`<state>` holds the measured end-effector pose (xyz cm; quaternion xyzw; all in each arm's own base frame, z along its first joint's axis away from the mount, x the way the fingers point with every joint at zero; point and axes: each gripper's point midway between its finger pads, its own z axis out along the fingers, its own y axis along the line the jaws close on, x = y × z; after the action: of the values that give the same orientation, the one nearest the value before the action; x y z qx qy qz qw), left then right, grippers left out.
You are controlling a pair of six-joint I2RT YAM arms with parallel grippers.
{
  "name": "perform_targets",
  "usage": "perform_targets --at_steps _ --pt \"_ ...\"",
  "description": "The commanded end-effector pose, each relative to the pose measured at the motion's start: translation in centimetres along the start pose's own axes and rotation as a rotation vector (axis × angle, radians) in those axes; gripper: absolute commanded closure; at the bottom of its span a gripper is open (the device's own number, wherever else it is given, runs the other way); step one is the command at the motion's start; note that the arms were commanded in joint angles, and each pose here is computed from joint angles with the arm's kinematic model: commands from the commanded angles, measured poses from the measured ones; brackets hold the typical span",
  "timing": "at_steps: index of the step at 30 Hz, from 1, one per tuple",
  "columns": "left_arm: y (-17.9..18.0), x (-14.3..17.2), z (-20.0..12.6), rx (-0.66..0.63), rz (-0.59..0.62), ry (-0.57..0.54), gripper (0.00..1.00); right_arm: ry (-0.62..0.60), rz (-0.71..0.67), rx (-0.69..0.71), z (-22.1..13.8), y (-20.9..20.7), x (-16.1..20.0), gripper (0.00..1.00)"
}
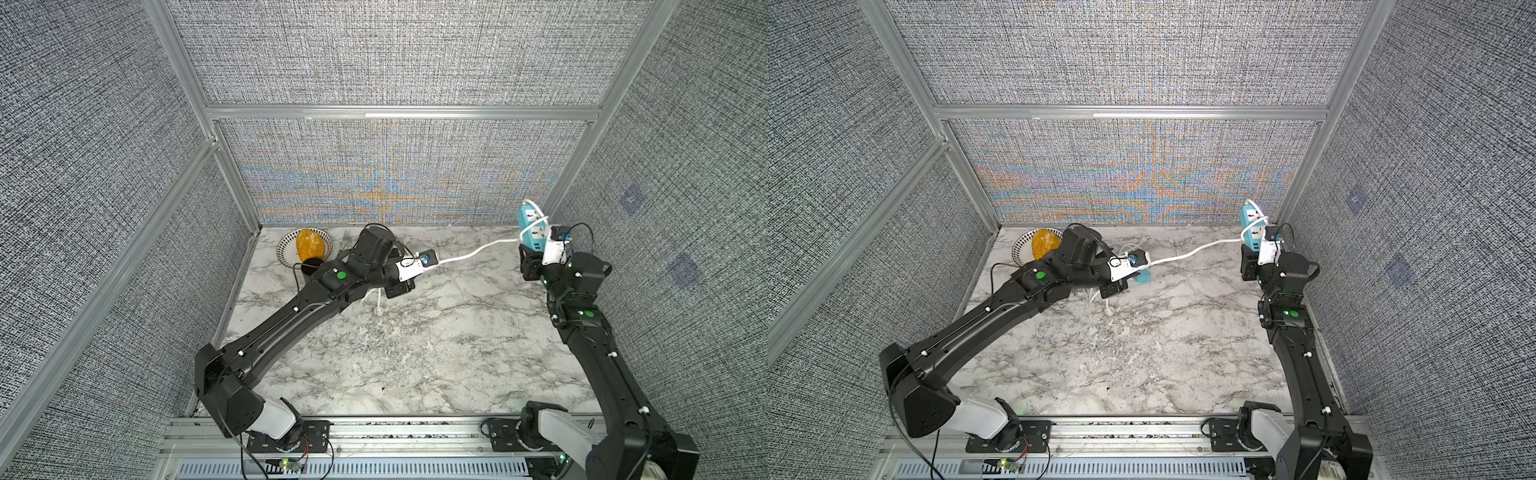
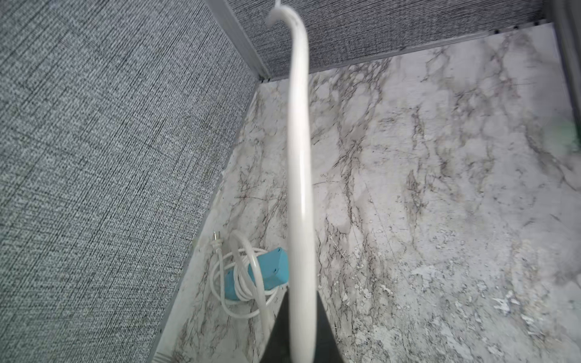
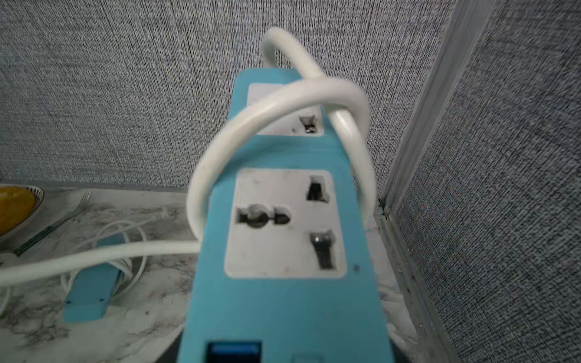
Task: Wrap the cord around the power strip
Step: Wrap the power cord around the power strip.
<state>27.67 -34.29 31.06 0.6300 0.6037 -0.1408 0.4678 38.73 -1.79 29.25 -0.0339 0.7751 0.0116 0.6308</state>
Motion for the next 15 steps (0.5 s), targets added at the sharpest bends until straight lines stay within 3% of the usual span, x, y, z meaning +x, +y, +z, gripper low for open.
perform_targets --at_steps 1,8,15 --pt "-0.5 -2.7 -2.1 0.048 0.109 -0.077 1.00 0.065 -0.072 -0.082 1.1 1.6 1.6 1.00" --pt "0.6 -8.4 -4.2 0.056 0.268 -0.159 1.00 0.244 -0.279 -0.369 2.5 9.5 6.9 1.00" --pt "5.3 -7.7 -2.9 -0.115 0.385 -0.009 1.00 0.188 -0.420 -0.668 -1.0 15.4 9.2 1.00"
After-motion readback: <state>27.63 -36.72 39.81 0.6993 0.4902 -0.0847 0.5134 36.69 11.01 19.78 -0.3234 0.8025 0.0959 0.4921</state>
